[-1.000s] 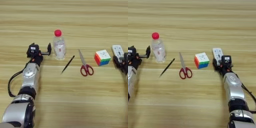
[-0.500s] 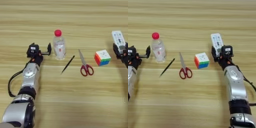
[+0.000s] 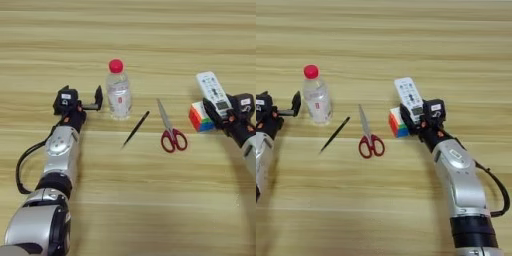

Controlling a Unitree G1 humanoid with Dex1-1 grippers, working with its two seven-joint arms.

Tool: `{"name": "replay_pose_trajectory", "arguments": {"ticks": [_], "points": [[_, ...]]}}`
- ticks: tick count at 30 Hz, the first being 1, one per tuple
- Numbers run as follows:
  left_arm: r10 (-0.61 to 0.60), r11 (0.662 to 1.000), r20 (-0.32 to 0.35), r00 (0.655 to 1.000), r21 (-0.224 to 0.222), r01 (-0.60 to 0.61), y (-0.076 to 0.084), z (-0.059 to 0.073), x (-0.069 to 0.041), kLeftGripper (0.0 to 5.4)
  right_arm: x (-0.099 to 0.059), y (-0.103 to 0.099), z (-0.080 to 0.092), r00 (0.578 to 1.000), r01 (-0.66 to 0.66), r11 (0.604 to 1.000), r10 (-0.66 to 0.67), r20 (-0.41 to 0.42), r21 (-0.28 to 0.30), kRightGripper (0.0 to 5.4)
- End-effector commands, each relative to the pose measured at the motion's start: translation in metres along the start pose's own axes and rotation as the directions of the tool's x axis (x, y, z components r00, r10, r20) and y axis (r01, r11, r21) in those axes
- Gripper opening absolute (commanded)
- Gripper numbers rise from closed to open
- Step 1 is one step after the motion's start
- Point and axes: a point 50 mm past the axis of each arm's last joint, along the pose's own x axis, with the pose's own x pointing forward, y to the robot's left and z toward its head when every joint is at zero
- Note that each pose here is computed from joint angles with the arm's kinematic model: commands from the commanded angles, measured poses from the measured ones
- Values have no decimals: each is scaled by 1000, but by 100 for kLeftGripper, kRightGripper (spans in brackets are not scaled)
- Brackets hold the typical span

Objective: Move the objects on the table

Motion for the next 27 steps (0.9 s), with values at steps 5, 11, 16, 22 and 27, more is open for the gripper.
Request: {"name": "replay_pose_trajectory", "arguments": {"ticks": [5,11,16,22,27], "points": [[-8,1000,8,1000,18,7,-2,2,2,540,3,5,-10,999,-21,1000,22,-47,20,289],[-8,1000,7,1000,18,8,-2,2,2,540,4,9,-15,997,-38,999,40,-65,21,289],[-8,1000,5,1000,17,8,-3,2,3,540,4,10,-16,997,-40,999,42,-70,23,289],[-8,1000,4,1000,17,8,-3,2,3,540,4,9,-16,997,-39,999,40,-69,24,369],[-8,1000,3,1000,17,8,-3,2,3,540,5,9,-16,997,-37,999,38,-69,24,433]]}}
